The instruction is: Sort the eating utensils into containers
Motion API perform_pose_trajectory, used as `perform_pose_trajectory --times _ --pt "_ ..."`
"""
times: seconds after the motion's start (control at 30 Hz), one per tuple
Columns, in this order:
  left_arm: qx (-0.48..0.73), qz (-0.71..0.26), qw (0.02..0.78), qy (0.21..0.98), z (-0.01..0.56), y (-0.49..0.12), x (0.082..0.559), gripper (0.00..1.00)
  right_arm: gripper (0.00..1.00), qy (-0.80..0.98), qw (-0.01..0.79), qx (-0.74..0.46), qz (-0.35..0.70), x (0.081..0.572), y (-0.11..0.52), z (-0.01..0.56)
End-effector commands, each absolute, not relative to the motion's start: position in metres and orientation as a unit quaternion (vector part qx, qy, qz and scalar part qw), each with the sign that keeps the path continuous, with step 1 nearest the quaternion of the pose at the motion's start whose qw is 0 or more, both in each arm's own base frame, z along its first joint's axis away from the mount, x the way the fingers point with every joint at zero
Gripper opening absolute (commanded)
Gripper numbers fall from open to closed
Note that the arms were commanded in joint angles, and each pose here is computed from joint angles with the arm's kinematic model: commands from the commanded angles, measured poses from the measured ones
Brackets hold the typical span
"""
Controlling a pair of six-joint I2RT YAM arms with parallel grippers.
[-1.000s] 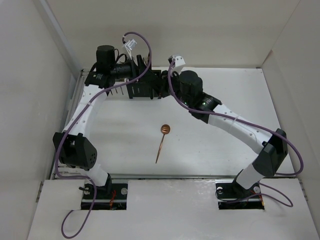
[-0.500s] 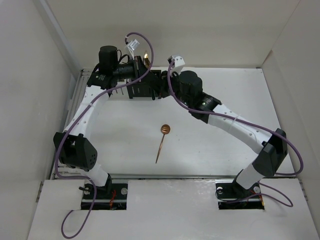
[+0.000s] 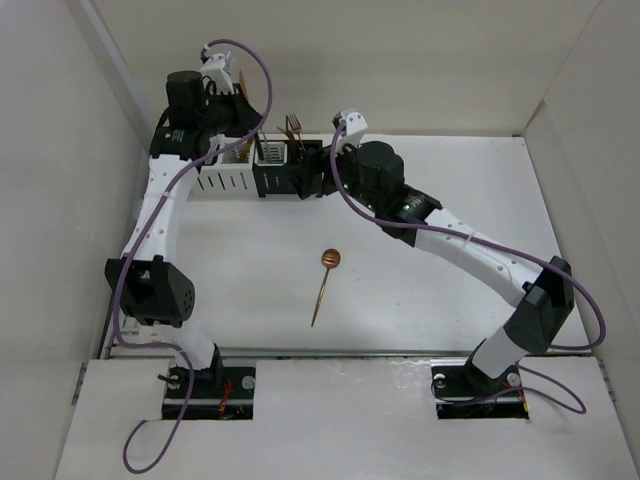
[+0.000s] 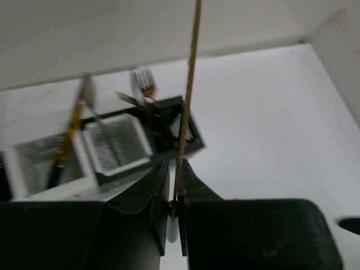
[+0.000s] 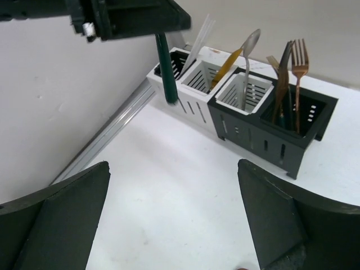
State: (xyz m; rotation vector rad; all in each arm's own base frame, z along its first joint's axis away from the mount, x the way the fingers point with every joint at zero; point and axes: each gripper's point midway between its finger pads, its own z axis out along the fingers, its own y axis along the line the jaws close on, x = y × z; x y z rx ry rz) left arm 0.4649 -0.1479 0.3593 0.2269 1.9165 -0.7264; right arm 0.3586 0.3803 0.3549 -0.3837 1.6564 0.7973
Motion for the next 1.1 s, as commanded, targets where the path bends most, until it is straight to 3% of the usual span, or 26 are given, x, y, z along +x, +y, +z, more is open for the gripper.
perform_pose_trajectory --times 0.0,0.17,0.37,0.63,0.8,0.83,0.9,0.97,1.07 --pt "0.076 -0.167 0.596 0.782 0.37 -0.093 0.513 0.0 1.0 0.688 0.628 -0.165 0.323 0.372 0.373 0.378" --pt "0.047 -0.055 0.622 0.78 0.343 -0.046 0.562 0.0 1.0 0.698 0.628 -0.18 0.293 0.377 0.365 0.366" --pt "0.052 -0.027 0.633 0.772 0.309 -0.036 0.601 0.0 1.0 0.729 0.606 -0.195 0.253 0.384 0.363 0.324" --pt "0.053 -0.002 0.629 0.776 0.258 -0.029 0.62 0.0 1.0 0.849 0.478 -0.161 0.155 0.381 0.337 0.221" --pt "0.075 -0.022 0.609 0.789 0.228 -0.038 0.613 0.19 1.0 0.876 0.45 -0.123 0.122 0.367 0.312 0.191" --pt "0.075 -0.023 0.598 0.798 0.217 -0.038 0.61 0.43 1.0 0.877 0.449 -0.113 0.127 0.367 0.312 0.191" --pt "0.068 -0.014 0.593 0.802 0.215 -0.034 0.607 0.64 1.0 0.889 0.428 -0.113 0.114 0.357 0.308 0.178" --pt "0.051 0.01 0.589 0.807 0.221 -0.023 0.601 0.78 1.0 0.898 0.418 -0.093 0.103 0.354 0.301 0.175" --pt "0.03 0.04 0.574 0.818 0.228 -0.01 0.587 0.87 1.0 0.916 0.384 -0.079 0.081 0.342 0.3 0.155"
